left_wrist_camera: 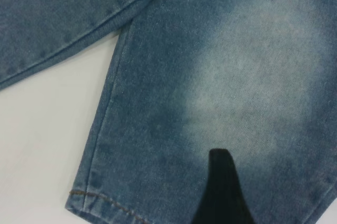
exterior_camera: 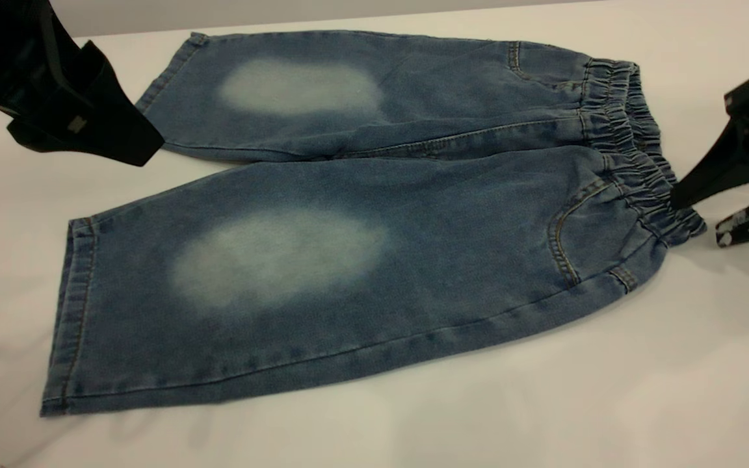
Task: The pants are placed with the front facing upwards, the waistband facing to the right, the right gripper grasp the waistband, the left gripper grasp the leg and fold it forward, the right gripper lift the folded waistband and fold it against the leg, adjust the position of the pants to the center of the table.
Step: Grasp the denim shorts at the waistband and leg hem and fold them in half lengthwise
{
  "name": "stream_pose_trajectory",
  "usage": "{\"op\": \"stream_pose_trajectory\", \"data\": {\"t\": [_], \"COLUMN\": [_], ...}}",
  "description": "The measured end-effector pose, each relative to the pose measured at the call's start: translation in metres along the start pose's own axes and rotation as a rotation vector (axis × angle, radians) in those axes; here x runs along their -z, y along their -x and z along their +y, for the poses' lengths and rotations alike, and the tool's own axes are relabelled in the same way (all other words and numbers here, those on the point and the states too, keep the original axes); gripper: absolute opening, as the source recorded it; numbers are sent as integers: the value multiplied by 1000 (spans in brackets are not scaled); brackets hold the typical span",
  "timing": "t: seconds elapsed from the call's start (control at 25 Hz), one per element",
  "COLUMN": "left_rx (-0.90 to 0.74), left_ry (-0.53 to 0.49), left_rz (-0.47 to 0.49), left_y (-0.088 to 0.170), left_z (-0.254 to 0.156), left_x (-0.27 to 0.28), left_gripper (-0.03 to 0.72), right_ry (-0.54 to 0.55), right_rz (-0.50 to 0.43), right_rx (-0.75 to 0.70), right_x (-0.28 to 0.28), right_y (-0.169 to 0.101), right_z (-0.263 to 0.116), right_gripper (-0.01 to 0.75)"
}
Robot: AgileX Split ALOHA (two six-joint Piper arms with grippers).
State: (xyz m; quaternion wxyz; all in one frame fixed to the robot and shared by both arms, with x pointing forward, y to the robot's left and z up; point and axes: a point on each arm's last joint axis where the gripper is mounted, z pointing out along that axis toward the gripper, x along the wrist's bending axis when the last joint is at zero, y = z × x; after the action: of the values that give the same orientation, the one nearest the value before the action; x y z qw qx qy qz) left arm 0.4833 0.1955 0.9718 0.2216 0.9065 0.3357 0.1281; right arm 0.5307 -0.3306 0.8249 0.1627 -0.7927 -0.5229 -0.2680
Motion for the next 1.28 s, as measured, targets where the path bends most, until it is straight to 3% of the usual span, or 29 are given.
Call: {"op": "stream_pose_trajectory", "data": {"t": [0.2,0.92,1.28], "left_rx": [0,1,16], "left_ry": [0,-3,-80], "left_rz": [0,-2,-38], "left_y": [0,0,-1], "left_z": [0,0,-8], "left_x": [0,-1,-25], "left_gripper": [480,480,480], "right_ry": [-9,-9,8], "right_rz": [-28,61,90], "right_rx": [-27,-2,-10], "right_x": [-9,-19,-19], "right_y": [9,6,3], "right_z": [0,16,18], "right_gripper": [396,391,383]}}
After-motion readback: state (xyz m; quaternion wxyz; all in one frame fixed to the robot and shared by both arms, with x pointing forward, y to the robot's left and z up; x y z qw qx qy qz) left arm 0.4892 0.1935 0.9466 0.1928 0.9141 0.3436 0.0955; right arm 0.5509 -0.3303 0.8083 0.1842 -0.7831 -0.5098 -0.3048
